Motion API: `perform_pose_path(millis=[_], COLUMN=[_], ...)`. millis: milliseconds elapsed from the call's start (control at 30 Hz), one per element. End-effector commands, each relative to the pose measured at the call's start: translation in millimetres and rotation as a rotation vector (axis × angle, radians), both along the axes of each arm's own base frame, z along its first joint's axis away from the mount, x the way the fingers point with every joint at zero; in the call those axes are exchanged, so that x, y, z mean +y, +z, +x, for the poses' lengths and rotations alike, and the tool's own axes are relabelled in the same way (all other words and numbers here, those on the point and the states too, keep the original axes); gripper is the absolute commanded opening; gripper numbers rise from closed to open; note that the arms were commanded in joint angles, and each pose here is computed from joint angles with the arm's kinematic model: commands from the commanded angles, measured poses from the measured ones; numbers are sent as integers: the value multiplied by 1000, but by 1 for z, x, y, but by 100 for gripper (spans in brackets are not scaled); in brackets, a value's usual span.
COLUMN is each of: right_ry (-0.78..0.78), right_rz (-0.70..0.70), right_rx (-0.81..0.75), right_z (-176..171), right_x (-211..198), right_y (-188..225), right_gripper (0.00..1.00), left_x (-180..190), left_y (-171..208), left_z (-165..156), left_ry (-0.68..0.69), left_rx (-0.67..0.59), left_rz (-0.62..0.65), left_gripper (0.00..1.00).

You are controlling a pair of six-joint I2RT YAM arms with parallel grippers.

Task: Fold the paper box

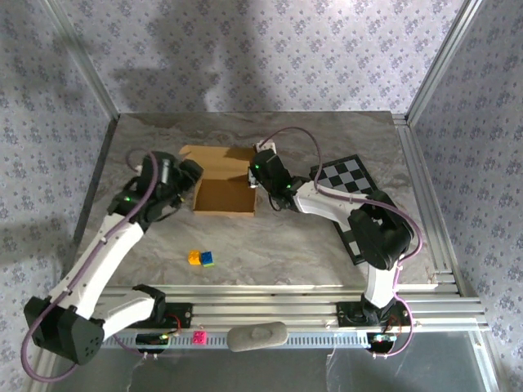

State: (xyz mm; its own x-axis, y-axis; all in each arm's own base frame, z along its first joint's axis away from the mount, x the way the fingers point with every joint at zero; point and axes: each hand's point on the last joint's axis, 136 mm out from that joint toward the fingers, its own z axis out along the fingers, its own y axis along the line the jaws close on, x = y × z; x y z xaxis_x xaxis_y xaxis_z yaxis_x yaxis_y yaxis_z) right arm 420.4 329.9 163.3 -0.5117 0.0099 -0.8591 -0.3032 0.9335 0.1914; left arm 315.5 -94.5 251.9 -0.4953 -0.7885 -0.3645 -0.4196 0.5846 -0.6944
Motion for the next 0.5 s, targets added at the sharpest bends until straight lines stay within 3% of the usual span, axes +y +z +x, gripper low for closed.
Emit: perform_pose_path(millis=[0,200,333,467], right_ry=[38,111,152,171], right_rz=[-19,-61,-106,-132], right_rx=[-32,-69,-95,-101], right_z=[-3,-3,-4,-3], right_x=[1,7,10,11], right_y=[7,13,14,11], right_gripper=[0,0,0,0], left_x=[42,72,64,59], left_y=[34,23,7,-26], left_z=[12,81,113,126], left_ry=[36,-134,-259,-282], left_rx=[-19,51,89,270], left_rz=[85,355,335,238], left_gripper=[72,63,66,71])
